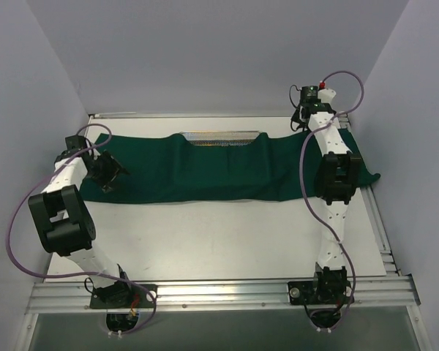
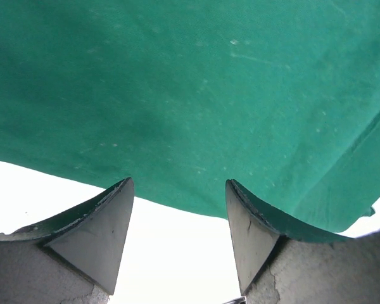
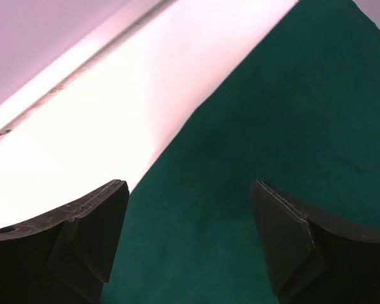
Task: Open and lay out the surgical kit
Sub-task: Open the surgical kit at the center of the board.
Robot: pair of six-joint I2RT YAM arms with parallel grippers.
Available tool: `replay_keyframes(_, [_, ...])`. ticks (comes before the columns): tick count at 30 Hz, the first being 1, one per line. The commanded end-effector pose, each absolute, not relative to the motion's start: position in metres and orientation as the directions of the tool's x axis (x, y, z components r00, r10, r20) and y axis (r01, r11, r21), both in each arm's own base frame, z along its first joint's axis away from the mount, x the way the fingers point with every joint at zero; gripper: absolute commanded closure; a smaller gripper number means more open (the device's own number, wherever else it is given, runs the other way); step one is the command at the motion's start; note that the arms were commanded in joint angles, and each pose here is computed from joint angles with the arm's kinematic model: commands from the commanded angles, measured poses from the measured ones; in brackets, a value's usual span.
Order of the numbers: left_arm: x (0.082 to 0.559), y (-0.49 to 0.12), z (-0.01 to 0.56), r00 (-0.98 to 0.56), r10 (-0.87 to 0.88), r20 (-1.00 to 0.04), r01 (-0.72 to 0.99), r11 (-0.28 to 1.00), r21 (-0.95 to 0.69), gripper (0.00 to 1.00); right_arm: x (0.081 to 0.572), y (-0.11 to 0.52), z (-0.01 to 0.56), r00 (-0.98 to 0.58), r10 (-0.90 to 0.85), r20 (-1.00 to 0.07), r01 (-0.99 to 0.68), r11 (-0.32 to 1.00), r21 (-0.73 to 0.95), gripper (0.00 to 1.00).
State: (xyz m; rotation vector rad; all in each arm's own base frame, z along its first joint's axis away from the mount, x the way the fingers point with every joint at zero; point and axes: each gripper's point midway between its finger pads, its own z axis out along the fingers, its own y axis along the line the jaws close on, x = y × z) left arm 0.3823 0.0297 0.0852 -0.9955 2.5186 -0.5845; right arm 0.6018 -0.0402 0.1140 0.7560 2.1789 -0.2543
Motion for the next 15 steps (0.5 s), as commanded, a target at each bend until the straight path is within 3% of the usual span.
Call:
replay_keyframes(1, [0.388, 0.022, 0.11, -0.709, -0.656, -0.26, -0.468, 0.713, -0.522, 0.32, 0.606, -0.061, 0.116, -0.471, 0.394, -0.789, 0.649, 0.76, -0.007, 0.21])
replay_keyframes(15, [0.38, 0.013, 0.117, -0.724, -0.622, -0.298, -0.416, 0.738, -0.531, 0.32, 0.64, -0.088, 0.091, -0.465, 0.288, -0.837, 0.646, 0.757, -0.098, 0.28])
